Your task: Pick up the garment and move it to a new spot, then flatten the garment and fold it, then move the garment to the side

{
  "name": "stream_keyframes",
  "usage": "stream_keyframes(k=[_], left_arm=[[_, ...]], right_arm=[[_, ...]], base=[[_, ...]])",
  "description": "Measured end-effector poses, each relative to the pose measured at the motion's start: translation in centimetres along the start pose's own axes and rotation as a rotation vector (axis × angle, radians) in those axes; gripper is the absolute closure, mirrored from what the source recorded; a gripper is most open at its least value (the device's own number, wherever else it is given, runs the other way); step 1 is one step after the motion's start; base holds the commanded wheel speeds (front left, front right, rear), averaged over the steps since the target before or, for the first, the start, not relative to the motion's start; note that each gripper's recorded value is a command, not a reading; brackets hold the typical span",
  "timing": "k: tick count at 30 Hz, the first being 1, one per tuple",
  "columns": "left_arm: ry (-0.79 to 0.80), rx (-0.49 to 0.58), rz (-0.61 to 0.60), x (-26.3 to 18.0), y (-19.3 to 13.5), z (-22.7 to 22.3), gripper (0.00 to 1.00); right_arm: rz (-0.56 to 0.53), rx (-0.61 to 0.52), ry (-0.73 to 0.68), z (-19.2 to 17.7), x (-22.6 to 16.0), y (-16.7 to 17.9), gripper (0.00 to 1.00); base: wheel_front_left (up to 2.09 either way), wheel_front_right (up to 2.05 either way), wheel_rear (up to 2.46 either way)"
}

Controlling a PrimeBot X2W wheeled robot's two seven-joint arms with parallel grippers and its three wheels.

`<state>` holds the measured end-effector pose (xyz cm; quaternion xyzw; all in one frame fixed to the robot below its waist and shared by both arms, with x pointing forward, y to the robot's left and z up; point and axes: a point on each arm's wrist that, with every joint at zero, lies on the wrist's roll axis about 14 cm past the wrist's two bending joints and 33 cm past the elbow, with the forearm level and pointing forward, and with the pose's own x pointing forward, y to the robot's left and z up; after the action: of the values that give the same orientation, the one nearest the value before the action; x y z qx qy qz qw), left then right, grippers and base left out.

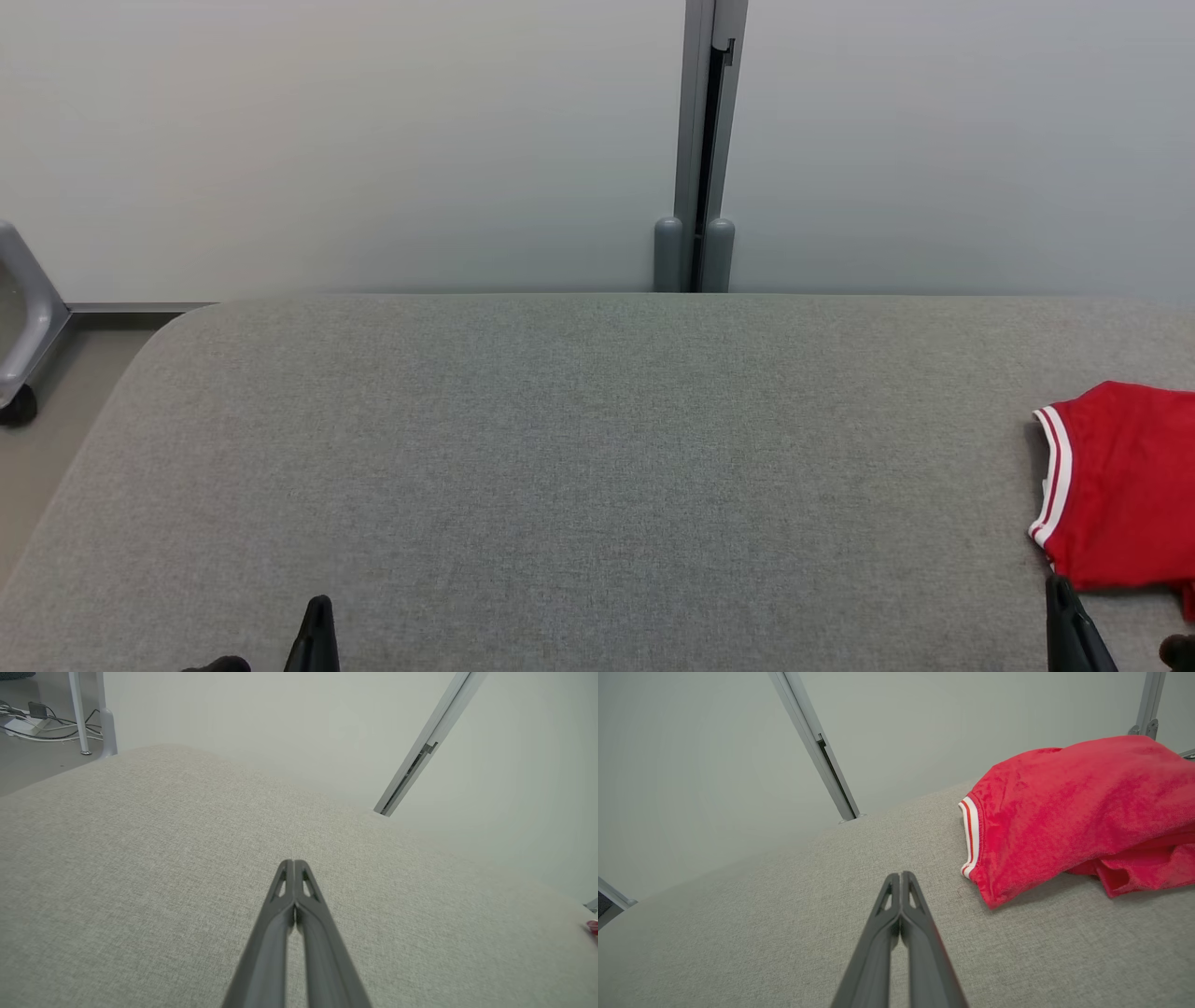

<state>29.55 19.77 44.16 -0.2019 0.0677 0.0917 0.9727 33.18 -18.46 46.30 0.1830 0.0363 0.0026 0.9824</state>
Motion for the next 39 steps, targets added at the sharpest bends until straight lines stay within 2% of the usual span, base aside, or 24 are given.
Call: stream_keyframes(k=[27,39], left_arm=[[0.034,-0.417,-0.013,2.6,-0.5,1.5,1.00],[0.035,-0.549,-0.038,3.6,-0.9,2.4,1.00]], right_arm=[[-0.039,0.424,-0.012,1.4,1.9,-0.2,1.00],[-0.038,0.561,-0.016,1.9,2.5,-0.2,1.00]], base=[[0.00,0.00,0.00],[0.00,0.00,0.00]])
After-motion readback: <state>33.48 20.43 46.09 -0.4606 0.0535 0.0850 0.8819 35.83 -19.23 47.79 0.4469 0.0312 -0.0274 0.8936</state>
